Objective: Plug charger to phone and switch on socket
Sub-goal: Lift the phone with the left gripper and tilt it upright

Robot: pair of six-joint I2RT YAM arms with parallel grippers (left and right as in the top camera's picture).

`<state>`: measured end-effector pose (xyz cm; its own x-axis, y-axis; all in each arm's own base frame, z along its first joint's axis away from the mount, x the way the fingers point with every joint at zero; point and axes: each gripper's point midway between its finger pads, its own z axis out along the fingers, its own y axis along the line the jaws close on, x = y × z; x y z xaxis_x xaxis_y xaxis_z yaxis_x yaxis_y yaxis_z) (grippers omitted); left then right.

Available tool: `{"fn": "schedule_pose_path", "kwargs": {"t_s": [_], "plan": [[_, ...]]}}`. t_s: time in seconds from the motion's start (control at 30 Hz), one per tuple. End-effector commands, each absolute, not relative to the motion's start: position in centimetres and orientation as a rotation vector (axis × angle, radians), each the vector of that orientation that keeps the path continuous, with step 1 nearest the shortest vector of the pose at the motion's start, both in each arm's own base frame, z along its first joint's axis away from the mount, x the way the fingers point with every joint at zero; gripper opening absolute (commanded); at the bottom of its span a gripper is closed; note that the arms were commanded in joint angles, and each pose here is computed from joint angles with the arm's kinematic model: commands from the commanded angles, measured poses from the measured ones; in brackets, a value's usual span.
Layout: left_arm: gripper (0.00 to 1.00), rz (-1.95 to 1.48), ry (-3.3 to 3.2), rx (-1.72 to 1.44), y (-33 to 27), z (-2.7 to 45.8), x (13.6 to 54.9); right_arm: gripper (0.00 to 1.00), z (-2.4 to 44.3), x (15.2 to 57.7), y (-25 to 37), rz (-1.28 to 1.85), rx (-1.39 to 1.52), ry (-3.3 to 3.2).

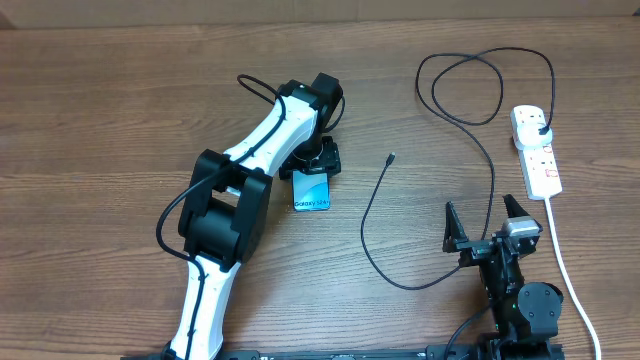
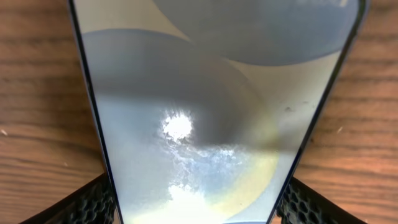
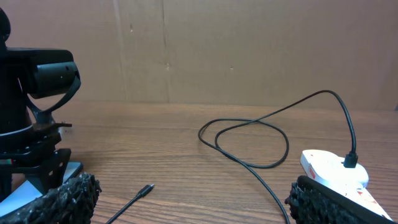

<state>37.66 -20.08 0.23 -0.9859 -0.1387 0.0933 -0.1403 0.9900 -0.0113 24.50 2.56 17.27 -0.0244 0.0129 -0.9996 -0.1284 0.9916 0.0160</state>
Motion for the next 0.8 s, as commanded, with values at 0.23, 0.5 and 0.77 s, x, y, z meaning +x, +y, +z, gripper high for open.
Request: {"fn": "schedule_pose_path", "kwargs": {"t_s": [0.23, 0.5, 0.77], "plan": [[0.56, 0.161, -2.926, 0.184, -20.4, 2.7, 37.2, 1.00, 17.0, 24.5, 2.5, 0.110, -0.084, 1.590], [0.63, 0.318, -2.847, 0.076, -21.1, 4.4, 36.4, 1.00, 17.0, 24.5, 2.5, 0.110, -0.084, 1.590], [0.62, 0.744, -2.625, 0.035, -23.0, 7.4, 34.9, 1.00, 17.0, 24.5, 2.5, 0.110, -0.084, 1.590]]}}
